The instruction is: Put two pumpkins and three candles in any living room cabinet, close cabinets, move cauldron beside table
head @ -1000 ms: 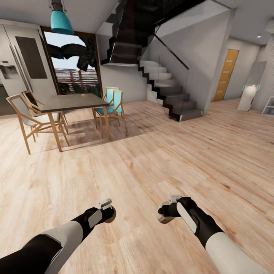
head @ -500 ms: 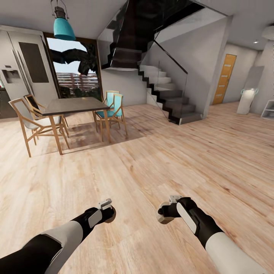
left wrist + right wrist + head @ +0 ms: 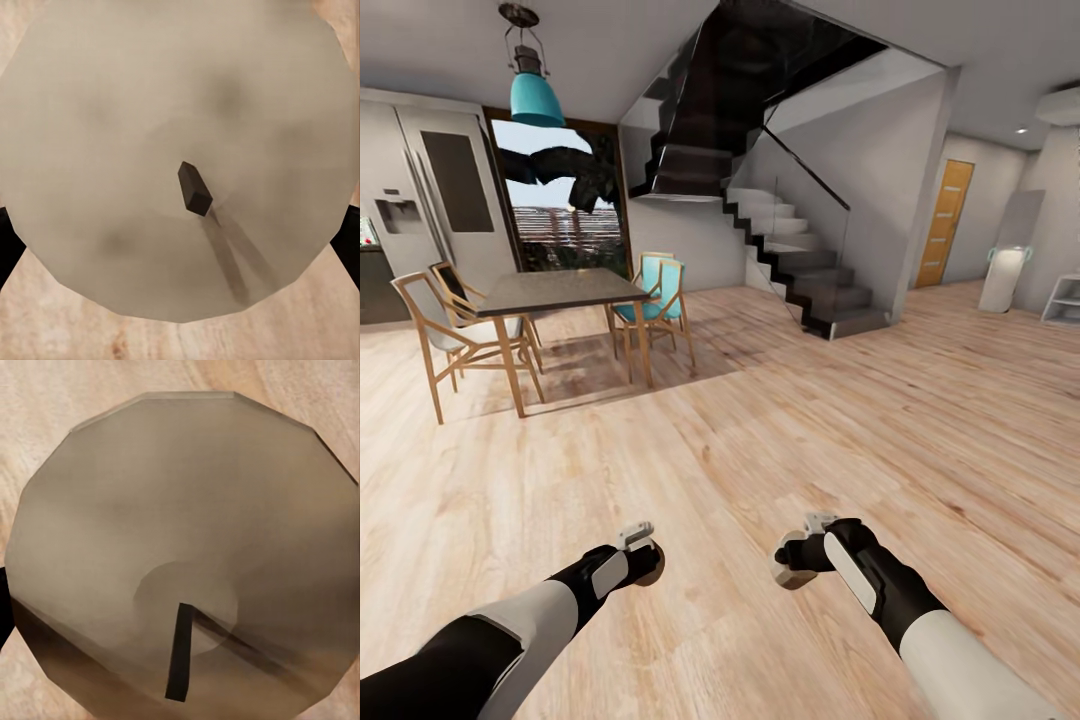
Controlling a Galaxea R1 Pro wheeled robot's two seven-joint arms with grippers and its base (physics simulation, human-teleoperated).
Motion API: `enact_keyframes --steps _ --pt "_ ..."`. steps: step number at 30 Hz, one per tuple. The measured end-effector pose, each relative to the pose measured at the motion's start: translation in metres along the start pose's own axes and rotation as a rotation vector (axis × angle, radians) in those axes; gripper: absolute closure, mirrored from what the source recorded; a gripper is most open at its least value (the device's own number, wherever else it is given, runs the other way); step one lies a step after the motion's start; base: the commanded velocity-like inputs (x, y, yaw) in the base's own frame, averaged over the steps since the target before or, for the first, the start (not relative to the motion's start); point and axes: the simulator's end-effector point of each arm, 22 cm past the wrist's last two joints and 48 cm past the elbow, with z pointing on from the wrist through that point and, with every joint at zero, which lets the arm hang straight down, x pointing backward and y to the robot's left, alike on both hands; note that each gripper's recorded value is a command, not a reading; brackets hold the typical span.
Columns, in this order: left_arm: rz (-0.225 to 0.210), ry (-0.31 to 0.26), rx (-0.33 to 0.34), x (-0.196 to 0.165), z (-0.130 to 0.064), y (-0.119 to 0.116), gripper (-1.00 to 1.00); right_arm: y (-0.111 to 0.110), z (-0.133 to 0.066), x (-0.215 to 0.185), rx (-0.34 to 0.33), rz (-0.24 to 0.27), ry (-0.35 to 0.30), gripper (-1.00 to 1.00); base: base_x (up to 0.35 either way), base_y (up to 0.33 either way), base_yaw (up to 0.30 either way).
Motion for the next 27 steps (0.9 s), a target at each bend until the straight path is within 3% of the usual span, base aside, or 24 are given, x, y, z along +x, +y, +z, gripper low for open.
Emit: enact_keyframes --steps 6,27 --pt "0.001 0.001 -0.001 -0.006 -0.006 -0.003 1.00 0.001 -0.006 -0.006 -0.002 0.001 0.001 1.00 0.000 0.000 -0.087" --pt "-0.001 0.027 -0.012 -0.028 -0.027 -0.013 1.00 0.014 -0.029 -0.029 -0.035 -0.006 0.031 1.00 0.000 0.000 -0.198"
